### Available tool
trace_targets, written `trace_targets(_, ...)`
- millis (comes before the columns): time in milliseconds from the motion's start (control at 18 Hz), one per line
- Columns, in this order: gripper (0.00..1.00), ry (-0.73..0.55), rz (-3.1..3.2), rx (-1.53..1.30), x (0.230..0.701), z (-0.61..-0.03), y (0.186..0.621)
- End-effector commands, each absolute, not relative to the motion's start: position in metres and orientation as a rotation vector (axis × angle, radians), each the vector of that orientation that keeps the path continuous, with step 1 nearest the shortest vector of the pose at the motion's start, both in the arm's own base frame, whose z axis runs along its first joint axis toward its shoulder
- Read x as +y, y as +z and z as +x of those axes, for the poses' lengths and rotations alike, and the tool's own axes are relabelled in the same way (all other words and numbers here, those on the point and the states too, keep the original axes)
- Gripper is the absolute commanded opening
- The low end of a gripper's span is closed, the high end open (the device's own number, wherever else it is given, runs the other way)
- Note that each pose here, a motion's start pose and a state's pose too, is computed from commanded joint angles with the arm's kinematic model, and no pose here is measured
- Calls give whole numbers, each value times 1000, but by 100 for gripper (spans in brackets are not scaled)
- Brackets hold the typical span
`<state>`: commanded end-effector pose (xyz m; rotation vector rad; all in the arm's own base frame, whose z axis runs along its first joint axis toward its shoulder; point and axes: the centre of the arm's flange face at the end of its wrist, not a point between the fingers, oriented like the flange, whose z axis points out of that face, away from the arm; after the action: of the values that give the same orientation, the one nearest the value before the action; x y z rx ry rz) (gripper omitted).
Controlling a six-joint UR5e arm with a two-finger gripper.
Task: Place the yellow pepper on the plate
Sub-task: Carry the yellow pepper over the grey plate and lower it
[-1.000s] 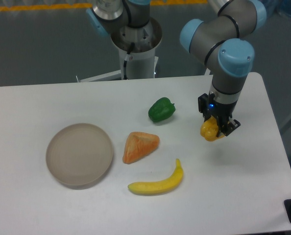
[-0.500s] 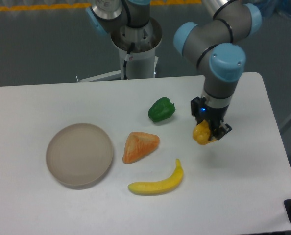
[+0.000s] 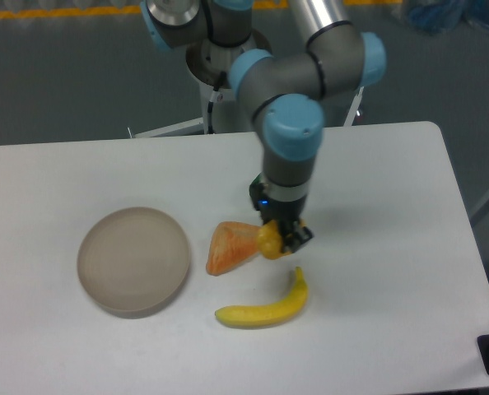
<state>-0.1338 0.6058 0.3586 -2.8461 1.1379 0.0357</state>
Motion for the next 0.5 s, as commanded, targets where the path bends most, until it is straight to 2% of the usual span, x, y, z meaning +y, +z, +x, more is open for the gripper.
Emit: trace_targets(500,24,-63,-2889,1178,619,-41,314)
